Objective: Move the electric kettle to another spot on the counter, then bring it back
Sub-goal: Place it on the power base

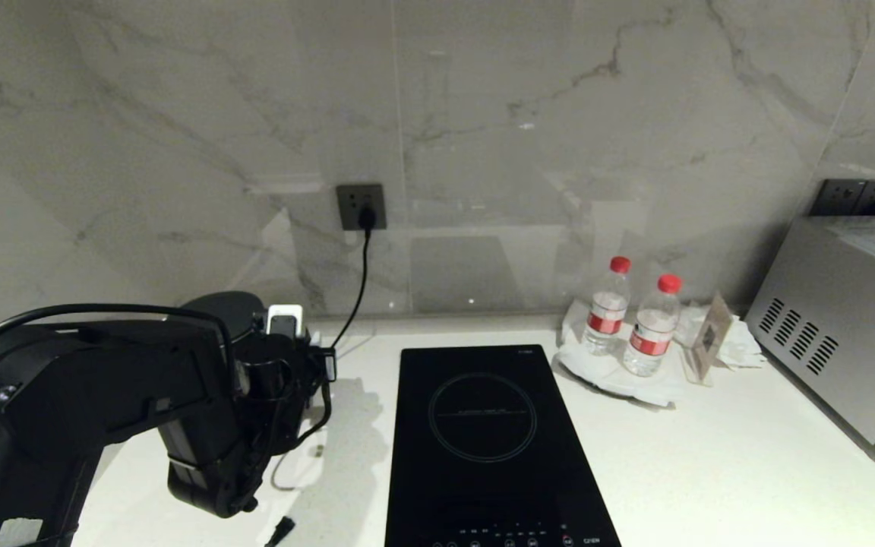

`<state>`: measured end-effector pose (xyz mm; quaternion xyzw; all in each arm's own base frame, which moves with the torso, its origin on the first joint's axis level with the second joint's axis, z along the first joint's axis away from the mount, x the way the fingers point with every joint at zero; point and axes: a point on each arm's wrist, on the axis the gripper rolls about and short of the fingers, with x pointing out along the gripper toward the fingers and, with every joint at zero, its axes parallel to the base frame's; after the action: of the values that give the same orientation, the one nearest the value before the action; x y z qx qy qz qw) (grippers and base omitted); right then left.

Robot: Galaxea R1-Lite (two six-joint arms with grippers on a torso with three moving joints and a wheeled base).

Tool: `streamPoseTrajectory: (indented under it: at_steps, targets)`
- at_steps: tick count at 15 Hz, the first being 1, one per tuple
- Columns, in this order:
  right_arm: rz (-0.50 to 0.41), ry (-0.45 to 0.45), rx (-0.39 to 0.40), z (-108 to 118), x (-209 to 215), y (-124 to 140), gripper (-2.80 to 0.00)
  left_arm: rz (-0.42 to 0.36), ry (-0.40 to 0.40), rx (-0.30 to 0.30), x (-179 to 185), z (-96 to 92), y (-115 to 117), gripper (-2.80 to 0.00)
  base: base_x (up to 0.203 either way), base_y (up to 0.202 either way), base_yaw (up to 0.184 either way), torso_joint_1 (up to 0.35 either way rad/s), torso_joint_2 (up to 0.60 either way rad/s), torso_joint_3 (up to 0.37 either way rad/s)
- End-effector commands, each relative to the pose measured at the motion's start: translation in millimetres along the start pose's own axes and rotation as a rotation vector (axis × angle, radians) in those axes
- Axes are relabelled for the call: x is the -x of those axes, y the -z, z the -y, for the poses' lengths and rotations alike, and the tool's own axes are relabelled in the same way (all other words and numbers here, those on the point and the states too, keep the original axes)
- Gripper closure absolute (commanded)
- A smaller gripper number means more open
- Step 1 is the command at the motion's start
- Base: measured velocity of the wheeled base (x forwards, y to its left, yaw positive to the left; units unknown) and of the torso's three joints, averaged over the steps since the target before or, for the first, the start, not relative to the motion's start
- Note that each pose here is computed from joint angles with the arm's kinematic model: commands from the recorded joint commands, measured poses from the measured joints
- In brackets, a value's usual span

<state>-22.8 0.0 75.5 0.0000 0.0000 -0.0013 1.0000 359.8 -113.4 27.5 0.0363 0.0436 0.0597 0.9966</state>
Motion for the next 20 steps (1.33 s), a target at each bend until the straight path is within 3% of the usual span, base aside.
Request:
streamPoseTrajectory:
  at_steps: [1,9,10,11,17,20]
  targets:
    - [0.0,-0.001,0.0,0,0,0,0.0,-0.005,0.008,-0.003,4,2.6,1,0.0,0.0,0.0,0.0,0.0,0.0,0.0]
    - [0.0,-0.001,0.0,0,0,0,0.0,0.006,0.001,0.0,3,2.6,-2,0.0,0.0,0.0,0.0,0.0,0.0,0.0]
    - [0.0,-0.001,0.0,0,0,0,0.0,0.009,0.0,0.0,3,2.5,-3,-0.43,0.0,0.0,0.0,0.0,0.0,0.0]
    - [0.0,0.0,0.0,0,0,0,0.0,0.012,0.0,0.0,3,2.3,-4,-2.8,0.0,0.0,0.0,0.0,0.0,0.0]
    - [0.0,-0.001,0.0,0,0,0,0.0,0.017,0.012,-0.023,10,2.4,-10,-2.8,0.0,0.0,0.0,0.0,0.0,0.0]
    - [0.0,-0.001,0.0,0,0,0,0.0,-0.027,0.03,-0.038,25,-0.7,-6,-2.8,0.0,0.0,0.0,0.0,0.0,0.0]
